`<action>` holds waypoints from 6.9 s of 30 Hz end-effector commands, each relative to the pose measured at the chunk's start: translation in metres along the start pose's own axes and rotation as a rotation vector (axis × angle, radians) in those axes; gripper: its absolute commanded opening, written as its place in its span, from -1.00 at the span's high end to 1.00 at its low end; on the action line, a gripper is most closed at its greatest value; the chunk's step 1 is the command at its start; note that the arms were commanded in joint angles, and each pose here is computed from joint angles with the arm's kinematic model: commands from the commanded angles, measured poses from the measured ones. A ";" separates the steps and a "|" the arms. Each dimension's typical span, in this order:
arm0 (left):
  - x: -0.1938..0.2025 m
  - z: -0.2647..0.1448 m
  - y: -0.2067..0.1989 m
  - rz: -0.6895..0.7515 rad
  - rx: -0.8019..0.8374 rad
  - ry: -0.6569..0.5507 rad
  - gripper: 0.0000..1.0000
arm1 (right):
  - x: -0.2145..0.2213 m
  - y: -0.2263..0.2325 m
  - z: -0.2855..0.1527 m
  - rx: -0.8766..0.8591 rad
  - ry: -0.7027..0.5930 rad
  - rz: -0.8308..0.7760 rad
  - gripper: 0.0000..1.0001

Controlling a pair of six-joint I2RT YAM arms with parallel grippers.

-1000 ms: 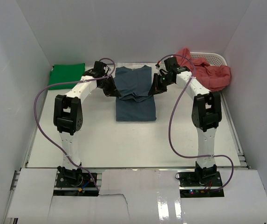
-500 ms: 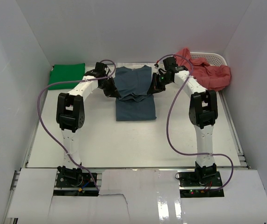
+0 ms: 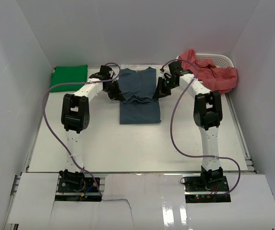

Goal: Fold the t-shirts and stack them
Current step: Fold the folded rectangular tshirt in 1/3 of the way

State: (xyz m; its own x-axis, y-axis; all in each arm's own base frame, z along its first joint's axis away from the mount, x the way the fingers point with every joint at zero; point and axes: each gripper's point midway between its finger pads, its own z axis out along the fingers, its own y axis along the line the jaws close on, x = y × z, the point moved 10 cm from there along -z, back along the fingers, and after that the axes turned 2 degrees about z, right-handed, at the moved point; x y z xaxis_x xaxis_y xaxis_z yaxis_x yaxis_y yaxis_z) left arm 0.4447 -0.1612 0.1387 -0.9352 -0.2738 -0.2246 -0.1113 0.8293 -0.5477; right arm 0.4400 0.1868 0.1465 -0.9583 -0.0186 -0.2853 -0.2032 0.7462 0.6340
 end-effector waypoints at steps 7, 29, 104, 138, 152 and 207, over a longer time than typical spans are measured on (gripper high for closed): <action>-0.015 -0.005 -0.009 0.023 0.033 -0.062 1.00 | -0.021 0.003 -0.001 -0.057 -0.075 -0.034 0.85; -0.028 -0.033 -0.024 0.038 0.056 -0.234 -0.31 | -0.041 0.009 -0.018 -0.064 -0.209 -0.055 0.21; 0.128 -0.024 0.043 0.068 0.123 -0.138 -0.18 | 0.118 -0.034 0.004 -0.099 -0.028 0.114 0.76; 0.268 -0.080 0.044 0.115 0.080 0.118 1.00 | 0.267 -0.005 -0.050 0.053 0.174 0.050 0.74; 0.285 -0.093 0.050 0.097 0.025 0.128 1.00 | 0.296 0.007 -0.055 0.050 0.208 0.027 0.64; 0.296 -0.058 -0.009 0.119 0.450 0.070 1.00 | 0.227 0.078 0.026 -0.496 0.139 -0.082 0.84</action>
State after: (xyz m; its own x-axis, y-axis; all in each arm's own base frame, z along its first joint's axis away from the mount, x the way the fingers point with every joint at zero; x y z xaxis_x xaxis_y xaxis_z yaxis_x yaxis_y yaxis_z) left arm 0.1520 -0.2196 0.1269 -0.9569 -0.1382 -0.2554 0.1273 0.5907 -0.7967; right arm 0.2098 0.2517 0.1092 -0.9576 -0.1752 -0.2288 -0.2824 0.4126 0.8660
